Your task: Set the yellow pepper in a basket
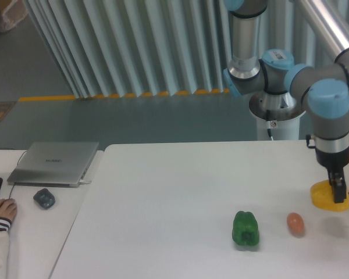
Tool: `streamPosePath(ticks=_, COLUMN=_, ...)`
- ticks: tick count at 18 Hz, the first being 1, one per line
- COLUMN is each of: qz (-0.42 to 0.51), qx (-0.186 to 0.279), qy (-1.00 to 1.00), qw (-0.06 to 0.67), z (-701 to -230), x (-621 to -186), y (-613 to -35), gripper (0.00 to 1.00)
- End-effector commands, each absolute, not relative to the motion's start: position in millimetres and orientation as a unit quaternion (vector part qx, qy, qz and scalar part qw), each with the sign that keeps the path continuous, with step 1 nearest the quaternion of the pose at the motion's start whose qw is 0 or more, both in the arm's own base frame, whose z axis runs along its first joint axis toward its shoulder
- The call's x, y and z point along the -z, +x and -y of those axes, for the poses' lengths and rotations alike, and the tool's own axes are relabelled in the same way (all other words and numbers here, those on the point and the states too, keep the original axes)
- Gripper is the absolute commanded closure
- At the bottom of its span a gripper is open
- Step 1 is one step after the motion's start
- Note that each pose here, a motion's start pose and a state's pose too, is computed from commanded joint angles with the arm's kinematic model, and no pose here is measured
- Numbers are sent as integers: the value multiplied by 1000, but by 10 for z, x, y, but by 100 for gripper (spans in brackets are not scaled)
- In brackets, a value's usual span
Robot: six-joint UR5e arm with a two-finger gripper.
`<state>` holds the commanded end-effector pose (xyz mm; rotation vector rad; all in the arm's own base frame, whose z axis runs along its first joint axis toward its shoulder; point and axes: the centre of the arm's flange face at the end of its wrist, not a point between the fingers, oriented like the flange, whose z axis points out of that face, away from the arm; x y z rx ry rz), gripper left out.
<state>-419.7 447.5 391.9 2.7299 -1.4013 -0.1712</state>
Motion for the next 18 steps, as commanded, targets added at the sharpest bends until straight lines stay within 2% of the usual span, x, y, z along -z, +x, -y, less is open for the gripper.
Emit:
streamPosePath(ticks=6, qz=473, qx=66, qy=878, qw=34, z=-4015, x=-4064, y=-4709, gripper=63)
streamPosePath(ticks=11, qz=501, qx=54, qy=863, qw=43, z=-3210, x=-3973, y=-5332, gripper=63)
streamPosePath(ticks=18, qz=586, qx=37, qy=808, qw=48, z=-2673, x=-3871, y=-5626, gripper=63)
